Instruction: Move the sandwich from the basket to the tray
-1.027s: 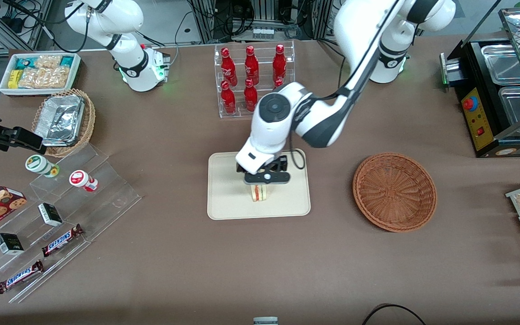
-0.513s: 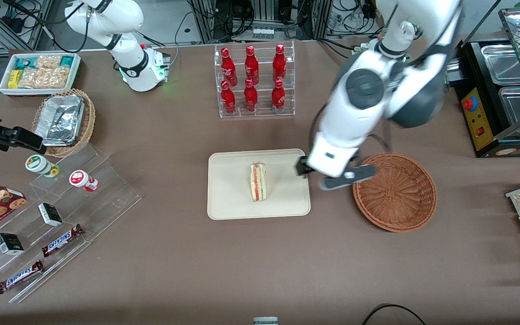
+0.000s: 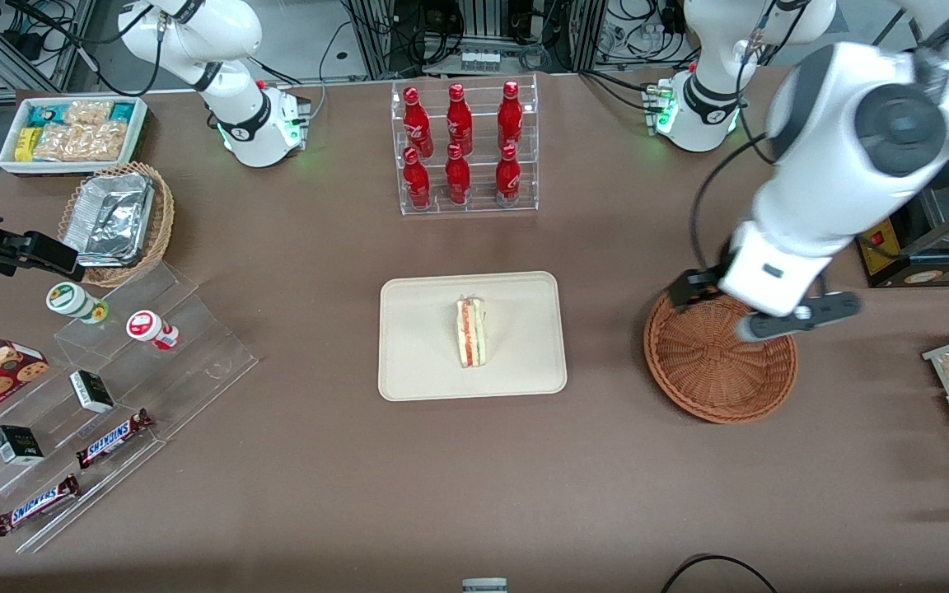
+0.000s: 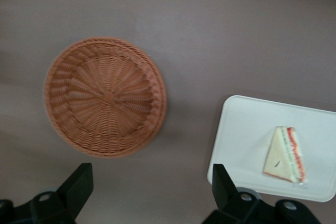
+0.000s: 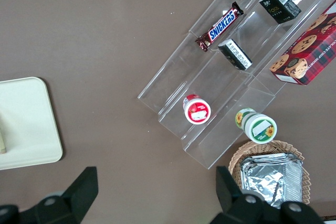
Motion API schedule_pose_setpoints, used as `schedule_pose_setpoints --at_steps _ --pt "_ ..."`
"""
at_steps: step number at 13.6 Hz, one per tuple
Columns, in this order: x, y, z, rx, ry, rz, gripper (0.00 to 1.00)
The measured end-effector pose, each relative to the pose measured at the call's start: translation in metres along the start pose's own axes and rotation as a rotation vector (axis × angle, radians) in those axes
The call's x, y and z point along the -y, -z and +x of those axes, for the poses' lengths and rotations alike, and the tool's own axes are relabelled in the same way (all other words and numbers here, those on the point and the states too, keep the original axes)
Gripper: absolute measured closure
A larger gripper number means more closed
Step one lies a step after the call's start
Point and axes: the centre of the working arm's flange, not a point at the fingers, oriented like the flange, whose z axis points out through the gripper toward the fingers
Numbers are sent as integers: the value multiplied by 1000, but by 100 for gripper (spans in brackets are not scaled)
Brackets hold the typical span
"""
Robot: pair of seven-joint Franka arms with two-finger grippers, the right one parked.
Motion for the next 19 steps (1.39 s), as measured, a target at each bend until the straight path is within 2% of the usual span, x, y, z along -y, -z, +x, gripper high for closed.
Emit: schedule_pose_setpoints --at_steps 4,8,13,16,19 --pt "66 19 -3 -6 -109 5 0" --pt "122 34 -15 -17 -120 7 0" --pt "128 53 -8 -57 -143 -2 0" --pt "134 52 -4 -46 -229 2 0" --pt "146 52 -9 -28 -207 6 0"
